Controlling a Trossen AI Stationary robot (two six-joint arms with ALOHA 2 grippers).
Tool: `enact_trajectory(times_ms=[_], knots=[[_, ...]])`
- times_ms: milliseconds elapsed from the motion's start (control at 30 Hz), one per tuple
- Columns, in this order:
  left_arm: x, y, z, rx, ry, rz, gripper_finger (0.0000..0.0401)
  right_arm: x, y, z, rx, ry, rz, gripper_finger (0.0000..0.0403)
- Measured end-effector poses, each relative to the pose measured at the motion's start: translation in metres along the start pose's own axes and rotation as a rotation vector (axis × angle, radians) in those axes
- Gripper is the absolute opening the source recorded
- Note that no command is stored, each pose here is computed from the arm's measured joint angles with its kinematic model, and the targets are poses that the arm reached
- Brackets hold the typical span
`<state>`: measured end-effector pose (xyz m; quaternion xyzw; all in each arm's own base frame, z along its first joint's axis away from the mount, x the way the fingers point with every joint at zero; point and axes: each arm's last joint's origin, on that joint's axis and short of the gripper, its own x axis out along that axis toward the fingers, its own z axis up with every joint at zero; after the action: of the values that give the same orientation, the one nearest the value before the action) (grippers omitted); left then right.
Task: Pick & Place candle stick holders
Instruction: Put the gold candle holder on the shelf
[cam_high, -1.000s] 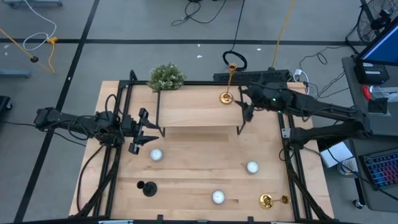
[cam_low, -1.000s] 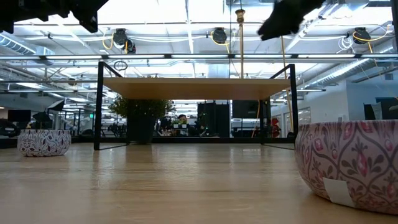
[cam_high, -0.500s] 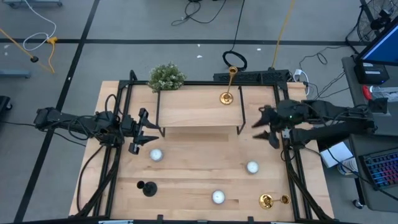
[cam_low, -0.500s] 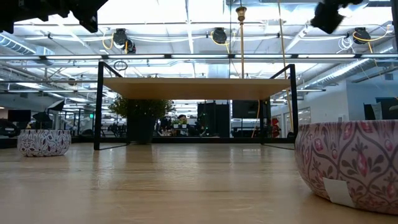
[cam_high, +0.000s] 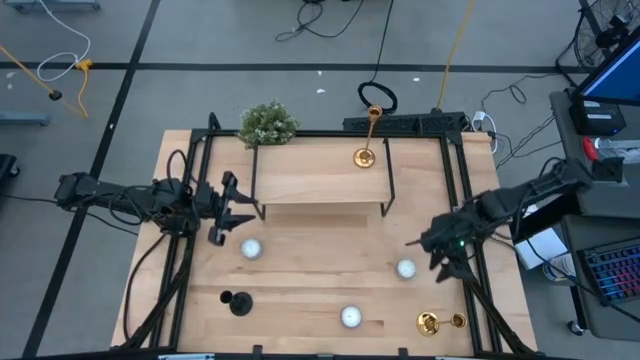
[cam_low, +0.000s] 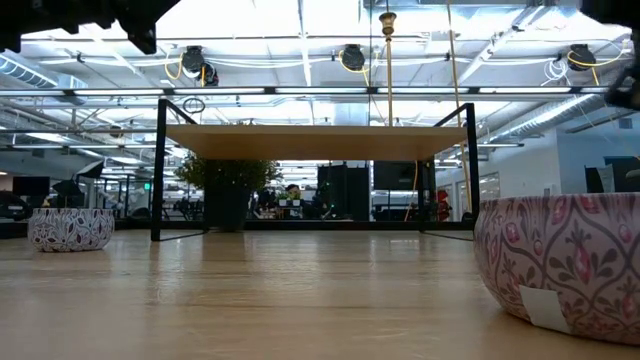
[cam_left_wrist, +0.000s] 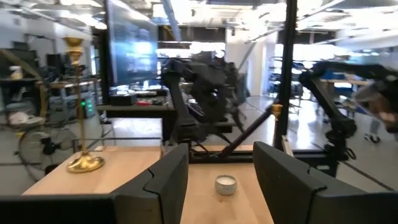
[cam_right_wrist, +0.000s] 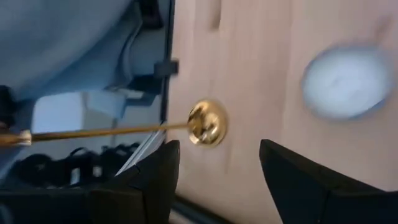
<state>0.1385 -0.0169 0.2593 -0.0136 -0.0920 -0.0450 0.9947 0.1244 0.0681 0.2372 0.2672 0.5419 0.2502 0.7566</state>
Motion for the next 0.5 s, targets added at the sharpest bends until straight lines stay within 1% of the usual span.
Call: enact_trajectory(times_ms=[67, 167, 267, 333, 400, 500], knots=[[0.0, 0.001, 0.001, -0.017, -0.008, 0.021, 0.0184, 0.011, -0.004, -0.006, 0.048, 0.046, 0.036, 0.0214], [0.0, 0.001, 0.001, -0.023, -0.008, 0.03, 0.0184, 0.027, -0.006, -0.016, 0.053, 0.101, 0.106, 0.0206], [0.0, 0.001, 0.001, -0.024, -0.009, 0.031, 0.0184, 0.041, -0.007, -0.022, -0.018, 0.097, 0.165, 0.0199], [0.0, 0.001, 0.001, -0.024, -0.009, 0.031, 0.0184, 0.048, -0.003, -0.024, -0.073, 0.071, 0.225, 0.0195], [0.0, 0.001, 0.001, -0.024, -0.009, 0.031, 0.0184, 0.053, 0.001, -0.026, -0.142, 0.028, 0.278, 0.0191], [0.0, 0.001, 0.001, -0.024, -0.009, 0.031, 0.0184, 0.06, 0.007, -0.031, -0.258, -0.051, 0.314, 0.018]])
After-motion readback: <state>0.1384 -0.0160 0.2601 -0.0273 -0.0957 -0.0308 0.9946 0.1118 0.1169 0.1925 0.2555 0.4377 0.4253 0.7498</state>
